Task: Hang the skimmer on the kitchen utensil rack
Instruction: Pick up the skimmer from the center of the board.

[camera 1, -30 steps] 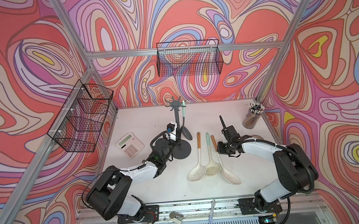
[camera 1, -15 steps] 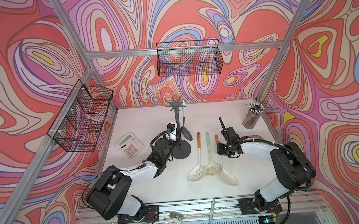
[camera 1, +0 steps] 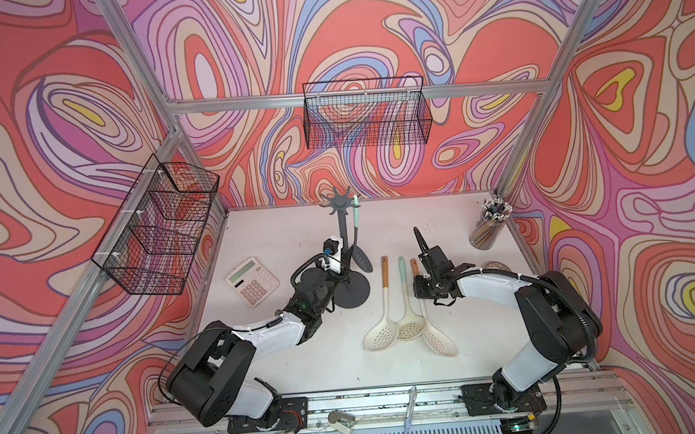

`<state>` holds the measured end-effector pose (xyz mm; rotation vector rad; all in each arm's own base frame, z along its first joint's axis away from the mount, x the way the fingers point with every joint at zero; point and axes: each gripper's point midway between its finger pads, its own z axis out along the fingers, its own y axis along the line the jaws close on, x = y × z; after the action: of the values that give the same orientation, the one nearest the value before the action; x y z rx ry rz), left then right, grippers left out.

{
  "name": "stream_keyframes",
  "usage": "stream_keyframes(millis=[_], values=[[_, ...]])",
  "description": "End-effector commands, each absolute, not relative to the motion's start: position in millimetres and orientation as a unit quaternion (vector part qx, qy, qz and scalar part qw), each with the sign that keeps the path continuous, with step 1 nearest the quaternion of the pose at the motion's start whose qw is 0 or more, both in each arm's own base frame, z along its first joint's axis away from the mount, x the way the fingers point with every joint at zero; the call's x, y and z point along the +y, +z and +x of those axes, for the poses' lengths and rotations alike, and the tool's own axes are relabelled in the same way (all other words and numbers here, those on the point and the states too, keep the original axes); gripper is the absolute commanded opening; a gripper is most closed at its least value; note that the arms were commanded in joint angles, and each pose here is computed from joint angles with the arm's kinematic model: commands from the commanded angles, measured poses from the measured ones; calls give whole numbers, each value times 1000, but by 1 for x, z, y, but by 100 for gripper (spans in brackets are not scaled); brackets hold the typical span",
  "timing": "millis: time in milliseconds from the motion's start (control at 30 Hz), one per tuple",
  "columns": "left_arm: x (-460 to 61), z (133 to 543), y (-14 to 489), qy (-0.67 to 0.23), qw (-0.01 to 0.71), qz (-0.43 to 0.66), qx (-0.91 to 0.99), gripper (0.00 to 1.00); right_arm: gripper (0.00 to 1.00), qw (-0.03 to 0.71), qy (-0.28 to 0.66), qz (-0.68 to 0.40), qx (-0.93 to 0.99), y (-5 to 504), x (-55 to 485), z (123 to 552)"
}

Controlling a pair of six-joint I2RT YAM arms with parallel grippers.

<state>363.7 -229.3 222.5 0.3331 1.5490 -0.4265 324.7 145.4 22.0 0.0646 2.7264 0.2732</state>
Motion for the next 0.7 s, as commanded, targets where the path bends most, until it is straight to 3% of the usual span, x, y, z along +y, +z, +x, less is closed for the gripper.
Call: stream_keyframes(millis=[0, 233, 667], values=[[-230, 367, 249, -194, 709, 141, 663, 0, 0, 195, 43, 37, 979, 26, 121, 313], [-230, 367, 251, -196, 710, 142, 661, 0, 0, 271, -3, 25, 962, 95, 103, 330], [-230, 367, 250, -193, 708, 143, 664, 0, 0, 463, 55, -63, 883, 241, 125, 341]])
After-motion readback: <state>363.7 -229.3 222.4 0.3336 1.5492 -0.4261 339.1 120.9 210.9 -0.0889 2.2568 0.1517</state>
